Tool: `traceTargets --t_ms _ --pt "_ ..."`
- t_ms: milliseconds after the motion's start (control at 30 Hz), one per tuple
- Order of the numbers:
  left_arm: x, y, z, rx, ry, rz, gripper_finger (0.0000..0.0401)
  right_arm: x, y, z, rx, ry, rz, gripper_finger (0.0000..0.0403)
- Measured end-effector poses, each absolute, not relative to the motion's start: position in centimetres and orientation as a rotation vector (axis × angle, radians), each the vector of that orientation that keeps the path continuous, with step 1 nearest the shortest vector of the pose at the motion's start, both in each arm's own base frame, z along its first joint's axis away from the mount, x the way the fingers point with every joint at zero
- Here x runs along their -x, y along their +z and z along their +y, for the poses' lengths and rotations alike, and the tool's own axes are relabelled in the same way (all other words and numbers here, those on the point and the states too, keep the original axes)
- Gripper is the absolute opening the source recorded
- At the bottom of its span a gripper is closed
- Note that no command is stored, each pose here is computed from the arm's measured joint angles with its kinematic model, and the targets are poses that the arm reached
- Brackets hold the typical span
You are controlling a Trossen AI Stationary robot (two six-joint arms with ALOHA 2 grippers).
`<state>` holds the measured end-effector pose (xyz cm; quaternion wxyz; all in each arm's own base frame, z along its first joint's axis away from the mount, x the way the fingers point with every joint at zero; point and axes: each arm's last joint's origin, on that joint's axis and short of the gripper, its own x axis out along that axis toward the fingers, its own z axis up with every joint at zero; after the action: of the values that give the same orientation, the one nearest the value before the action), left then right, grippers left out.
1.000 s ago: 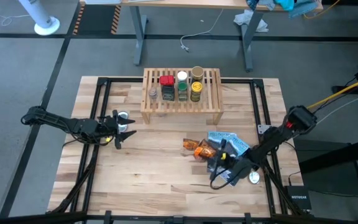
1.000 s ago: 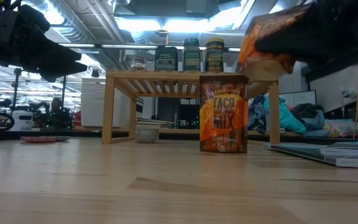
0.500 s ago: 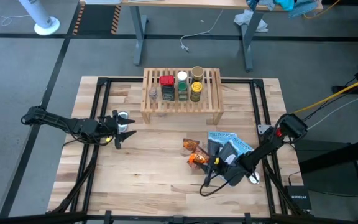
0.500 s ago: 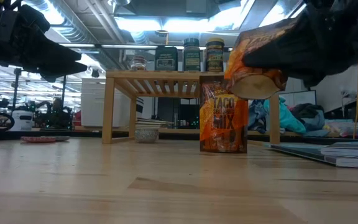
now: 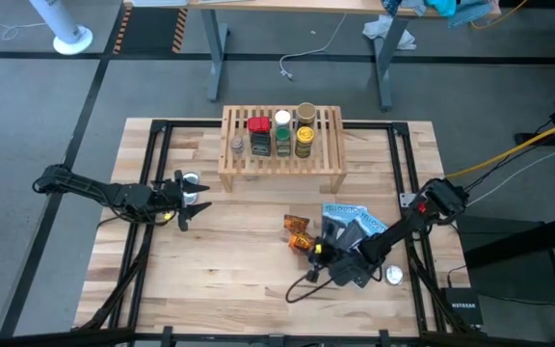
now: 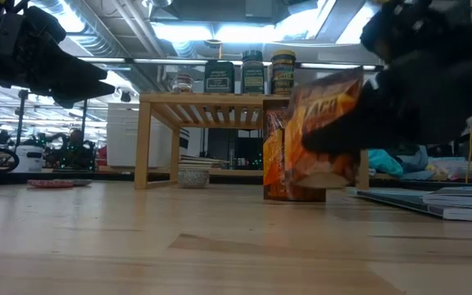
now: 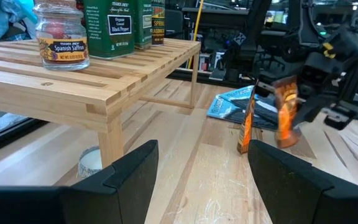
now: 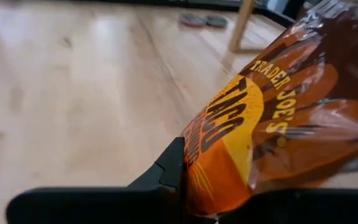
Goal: Shelf spices
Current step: Remove the orange seasoning pack from the shelf
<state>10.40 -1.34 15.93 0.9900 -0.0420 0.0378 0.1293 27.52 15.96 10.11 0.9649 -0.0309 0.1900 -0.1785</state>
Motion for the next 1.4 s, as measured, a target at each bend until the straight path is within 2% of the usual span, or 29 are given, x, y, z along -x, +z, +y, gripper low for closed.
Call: traceTargets --t_ms 467,667,1033,1167,1400 --pt "-10.4 15.9 -1.3 0.084 0.26 0.076 0.0241 -27.5 9.4 14.9 0.225 -0.377 0.478 0.0053" --pt "-10.4 15.9 -1.3 0.084 0.26 0.075 0.0241 -27.5 9.2 14.8 0.229 -0.365 0.493 0.0081" --pt "-10.4 15.9 -1.3 0.084 0.26 0.076 0.0241 -27.6 9.3 14.8 0.206 -0.34 0.493 0.0093" --pt "-10.4 15.9 -1.3 0.084 0.26 0.076 0.0241 -27.7 9.3 14.9 0.203 -0.34 0.489 0.0115" --pt "-10.4 15.9 -1.3 0.084 0.26 0.076 0.0241 -27.8 9.4 14.9 0.189 -0.342 0.473 0.0181"
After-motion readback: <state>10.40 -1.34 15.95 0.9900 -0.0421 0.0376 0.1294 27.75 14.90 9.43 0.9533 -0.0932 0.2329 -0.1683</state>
